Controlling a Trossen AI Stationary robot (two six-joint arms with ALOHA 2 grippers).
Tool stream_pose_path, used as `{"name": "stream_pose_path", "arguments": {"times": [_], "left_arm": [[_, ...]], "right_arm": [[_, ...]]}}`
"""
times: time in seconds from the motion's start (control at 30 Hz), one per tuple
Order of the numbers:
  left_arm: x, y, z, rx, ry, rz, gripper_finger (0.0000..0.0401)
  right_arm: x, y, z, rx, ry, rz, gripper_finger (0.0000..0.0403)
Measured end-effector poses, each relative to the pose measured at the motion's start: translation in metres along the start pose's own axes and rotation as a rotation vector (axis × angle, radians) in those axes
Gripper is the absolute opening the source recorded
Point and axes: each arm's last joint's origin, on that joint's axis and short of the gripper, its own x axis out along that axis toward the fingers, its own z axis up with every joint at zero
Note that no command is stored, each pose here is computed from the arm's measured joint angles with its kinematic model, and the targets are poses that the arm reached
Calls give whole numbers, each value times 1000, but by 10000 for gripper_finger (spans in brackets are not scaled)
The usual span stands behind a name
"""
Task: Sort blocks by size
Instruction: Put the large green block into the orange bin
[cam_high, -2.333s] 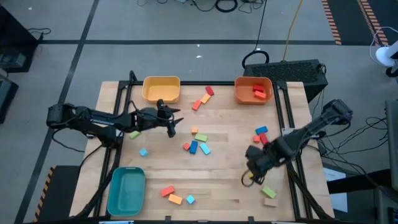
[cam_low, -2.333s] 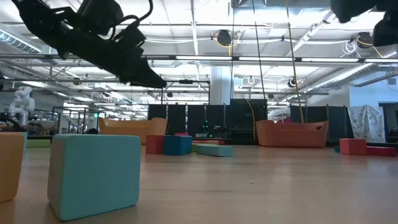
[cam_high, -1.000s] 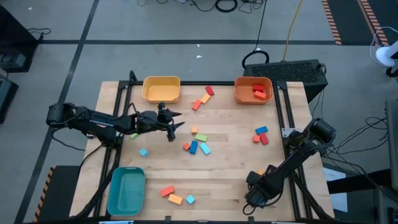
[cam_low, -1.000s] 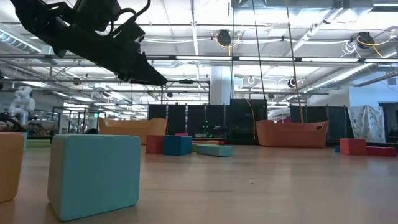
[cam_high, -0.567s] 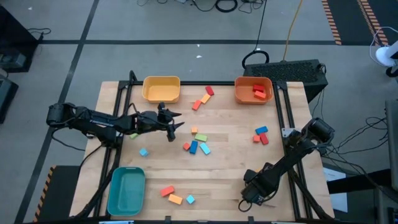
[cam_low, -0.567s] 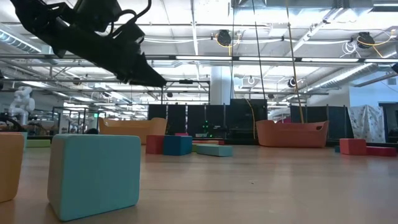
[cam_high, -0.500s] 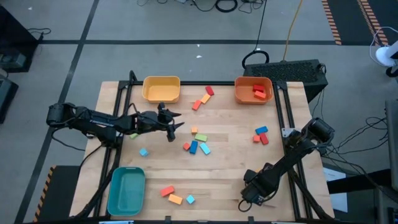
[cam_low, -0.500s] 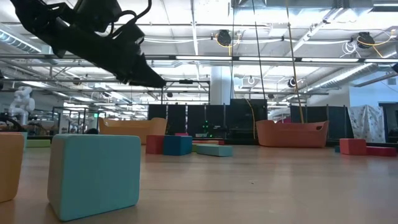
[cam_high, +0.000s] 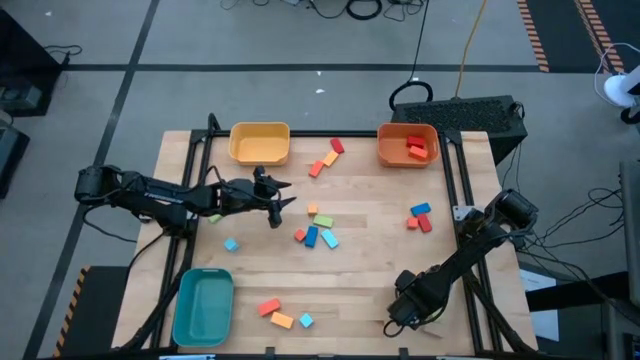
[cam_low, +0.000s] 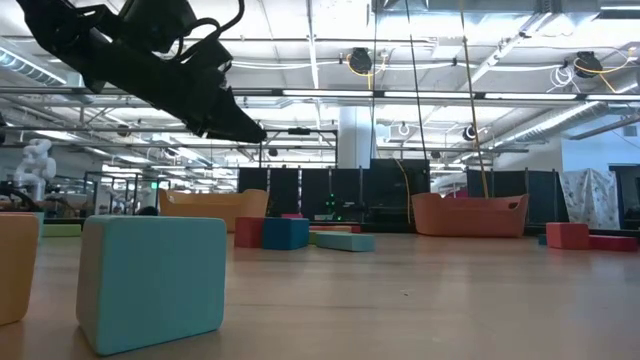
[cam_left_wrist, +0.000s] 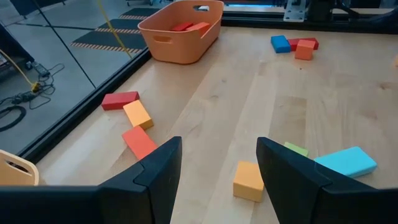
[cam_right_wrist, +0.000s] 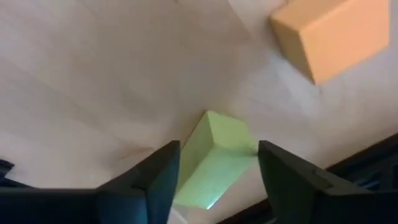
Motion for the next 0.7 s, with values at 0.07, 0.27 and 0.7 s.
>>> {"name": "stream_pose_path", "arguments": {"times": [0.07,0.27,0.7], "left_arm": [[0,0,0,0,0,0,210],[0,0,0,1,4,0,210],[0,0,-1,0,11,-1,210]], "right_arm": [[1,0,-3,17,20,0,238],[5,4,-14,35,20,22,269],[9,6,-14,60,-37,25,181]]}}
